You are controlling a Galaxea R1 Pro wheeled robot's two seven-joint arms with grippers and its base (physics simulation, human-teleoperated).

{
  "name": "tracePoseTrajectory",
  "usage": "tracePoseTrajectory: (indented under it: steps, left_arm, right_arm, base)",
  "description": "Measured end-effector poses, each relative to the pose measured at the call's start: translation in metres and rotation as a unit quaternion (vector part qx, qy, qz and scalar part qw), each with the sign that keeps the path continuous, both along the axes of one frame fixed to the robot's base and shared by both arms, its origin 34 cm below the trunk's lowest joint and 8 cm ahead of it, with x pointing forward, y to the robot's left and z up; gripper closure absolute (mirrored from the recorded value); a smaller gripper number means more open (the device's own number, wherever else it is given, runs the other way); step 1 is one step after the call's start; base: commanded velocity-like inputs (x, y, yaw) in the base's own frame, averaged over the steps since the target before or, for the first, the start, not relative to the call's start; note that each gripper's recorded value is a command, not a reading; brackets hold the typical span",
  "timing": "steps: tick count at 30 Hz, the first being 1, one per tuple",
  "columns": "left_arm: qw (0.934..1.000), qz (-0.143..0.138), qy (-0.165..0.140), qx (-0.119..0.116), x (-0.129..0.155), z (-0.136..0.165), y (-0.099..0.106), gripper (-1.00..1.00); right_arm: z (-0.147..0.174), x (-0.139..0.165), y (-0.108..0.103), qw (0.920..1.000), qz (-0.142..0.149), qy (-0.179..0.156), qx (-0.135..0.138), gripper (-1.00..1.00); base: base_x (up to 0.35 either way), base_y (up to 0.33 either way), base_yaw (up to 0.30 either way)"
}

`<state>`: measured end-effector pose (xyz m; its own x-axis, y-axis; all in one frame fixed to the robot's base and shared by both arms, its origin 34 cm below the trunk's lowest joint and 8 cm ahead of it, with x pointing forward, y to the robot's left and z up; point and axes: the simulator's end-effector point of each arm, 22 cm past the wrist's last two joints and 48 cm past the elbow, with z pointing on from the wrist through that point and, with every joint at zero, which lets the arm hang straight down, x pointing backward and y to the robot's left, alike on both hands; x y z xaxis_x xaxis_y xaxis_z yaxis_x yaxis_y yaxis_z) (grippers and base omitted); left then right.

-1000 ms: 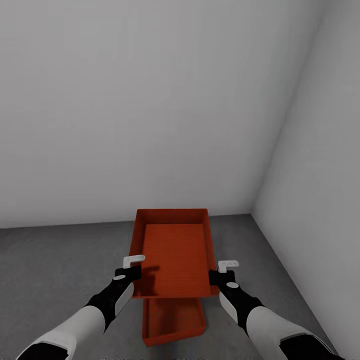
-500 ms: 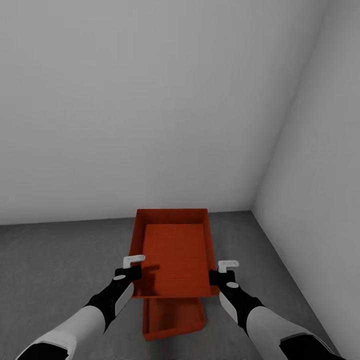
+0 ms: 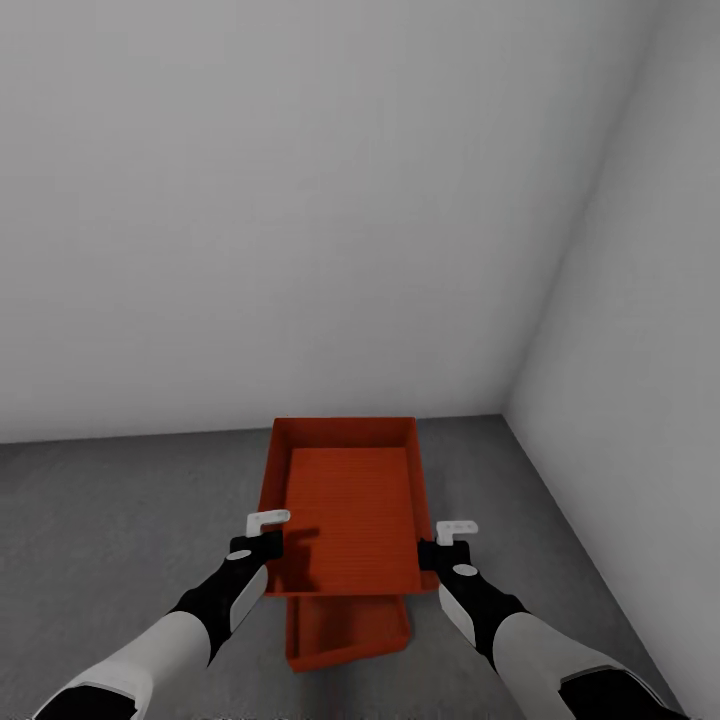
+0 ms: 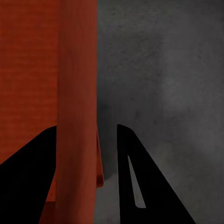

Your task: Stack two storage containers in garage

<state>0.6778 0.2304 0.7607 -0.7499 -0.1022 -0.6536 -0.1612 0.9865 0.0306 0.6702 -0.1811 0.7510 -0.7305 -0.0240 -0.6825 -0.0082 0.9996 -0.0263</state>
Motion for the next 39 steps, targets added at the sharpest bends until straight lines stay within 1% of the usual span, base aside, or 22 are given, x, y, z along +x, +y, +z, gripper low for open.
tracePoseTrajectory:
  steps: [39]
  left_arm:
    - [0.9995,0.0,0.032,0.001,-0.016,-0.035,0.0,1.0]
  right_arm:
    - [-0.034,-0.017,0.0,0.9995,0.0,0.031,0.0,1.0]
  base:
    - [0.0,0.0,0.0]
